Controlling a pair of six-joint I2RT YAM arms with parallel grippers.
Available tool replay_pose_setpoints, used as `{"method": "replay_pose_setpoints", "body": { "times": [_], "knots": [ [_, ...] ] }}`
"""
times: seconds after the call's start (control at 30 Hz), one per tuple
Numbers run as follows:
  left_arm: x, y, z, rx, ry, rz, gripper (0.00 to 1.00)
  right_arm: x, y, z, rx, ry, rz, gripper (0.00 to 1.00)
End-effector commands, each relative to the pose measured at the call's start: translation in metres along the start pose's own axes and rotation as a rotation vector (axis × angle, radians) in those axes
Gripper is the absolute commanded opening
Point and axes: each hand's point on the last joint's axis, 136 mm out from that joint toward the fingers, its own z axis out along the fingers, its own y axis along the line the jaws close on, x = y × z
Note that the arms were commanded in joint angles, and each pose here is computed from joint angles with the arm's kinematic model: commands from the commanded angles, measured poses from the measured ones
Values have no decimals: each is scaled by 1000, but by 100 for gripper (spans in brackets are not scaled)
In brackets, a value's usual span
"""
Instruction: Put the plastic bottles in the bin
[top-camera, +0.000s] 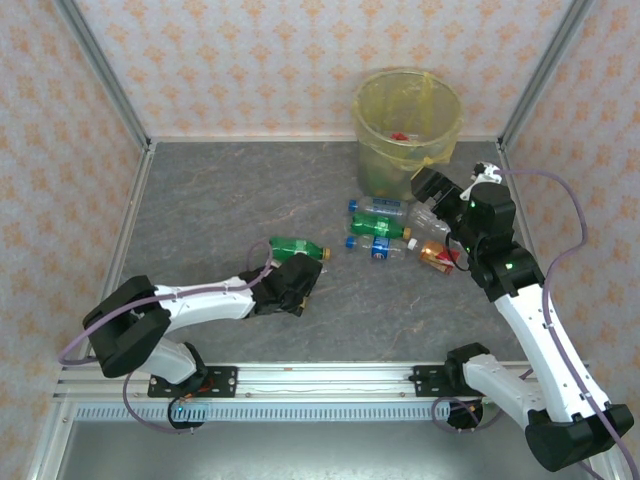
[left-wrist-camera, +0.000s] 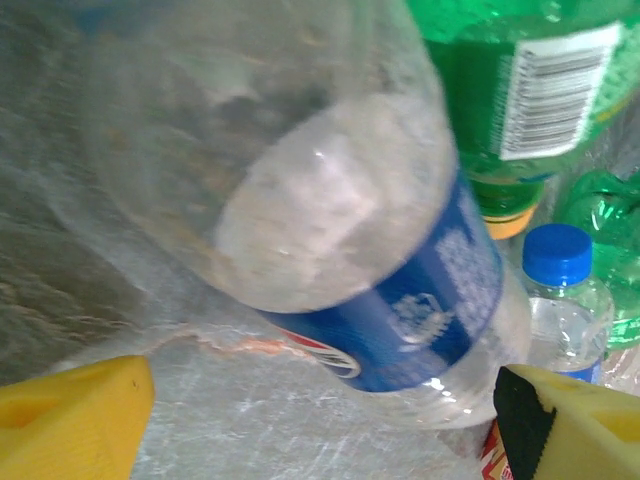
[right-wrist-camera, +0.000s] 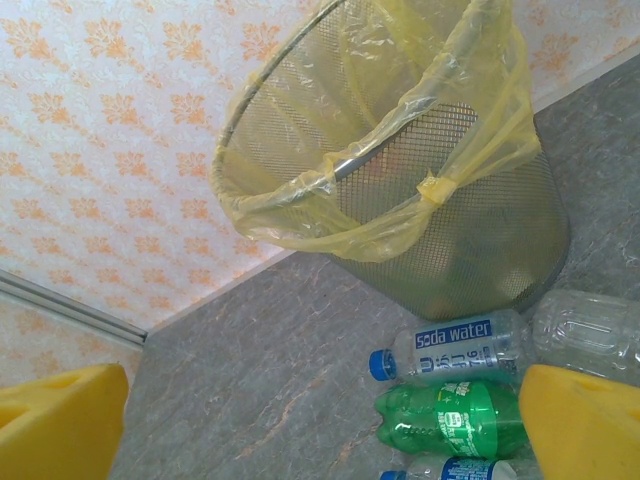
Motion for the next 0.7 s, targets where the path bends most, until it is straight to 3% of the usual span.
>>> {"method": "replay_pose_setpoints", "body": {
  "times": [0.0, 0.67],
  "knots": [
    [-4, -6, -1, -17, -39, 42, 90, -2, 1, -1, -9, -22, 4, 100],
    [-4, -9, 27, -83, -57, -44, 86, 3, -4, -4, -7, -12, -8, 100]
  ]
}}
